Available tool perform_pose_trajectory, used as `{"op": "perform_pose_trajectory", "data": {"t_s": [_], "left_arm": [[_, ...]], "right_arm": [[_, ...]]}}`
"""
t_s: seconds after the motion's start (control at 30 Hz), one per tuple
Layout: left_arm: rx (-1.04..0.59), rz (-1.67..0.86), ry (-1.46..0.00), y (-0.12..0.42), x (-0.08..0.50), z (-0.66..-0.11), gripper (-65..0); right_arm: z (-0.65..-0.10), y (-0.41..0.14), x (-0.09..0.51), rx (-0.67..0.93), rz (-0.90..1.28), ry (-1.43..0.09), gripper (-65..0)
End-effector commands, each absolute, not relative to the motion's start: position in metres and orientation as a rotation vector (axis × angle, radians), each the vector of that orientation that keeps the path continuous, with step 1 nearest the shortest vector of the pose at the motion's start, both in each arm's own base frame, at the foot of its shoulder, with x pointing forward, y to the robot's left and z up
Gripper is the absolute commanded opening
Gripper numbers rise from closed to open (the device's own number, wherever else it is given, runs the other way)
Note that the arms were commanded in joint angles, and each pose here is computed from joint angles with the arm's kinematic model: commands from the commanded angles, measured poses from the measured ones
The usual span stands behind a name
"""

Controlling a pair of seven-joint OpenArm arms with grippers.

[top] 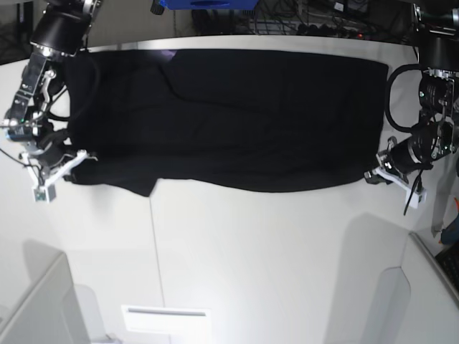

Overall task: Fold the T-shirt properly
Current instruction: 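Lift the hem with both grippers and fold it onto the collar edge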

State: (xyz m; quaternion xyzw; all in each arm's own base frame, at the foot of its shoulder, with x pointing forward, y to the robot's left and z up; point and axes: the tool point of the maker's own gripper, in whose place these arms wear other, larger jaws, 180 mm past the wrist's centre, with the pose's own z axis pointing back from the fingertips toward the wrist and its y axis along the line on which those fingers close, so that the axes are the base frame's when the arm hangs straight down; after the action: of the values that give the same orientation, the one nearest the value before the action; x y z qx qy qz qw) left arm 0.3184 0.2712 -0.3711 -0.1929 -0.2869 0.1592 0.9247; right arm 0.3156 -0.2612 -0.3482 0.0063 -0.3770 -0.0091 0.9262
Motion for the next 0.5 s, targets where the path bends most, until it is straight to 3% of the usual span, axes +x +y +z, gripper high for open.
{"op": "perform_pose_trajectory", "data": {"t_s": [0.0, 0.47], "left_arm": [[-0.375, 0.314, -0.629, 0.282, 0.324, -0.356, -65.0], [-0.414, 0.297, -0.588, 0.271, 0.273, -0.359, -65.0]], "right_arm": [[-0.333, -0.266, 0.315, -0.007, -0.021, -0.818, -65.0], [-0.351, -0.270, 0.218, -0.052, -0.042, -0.694, -65.0]]}}
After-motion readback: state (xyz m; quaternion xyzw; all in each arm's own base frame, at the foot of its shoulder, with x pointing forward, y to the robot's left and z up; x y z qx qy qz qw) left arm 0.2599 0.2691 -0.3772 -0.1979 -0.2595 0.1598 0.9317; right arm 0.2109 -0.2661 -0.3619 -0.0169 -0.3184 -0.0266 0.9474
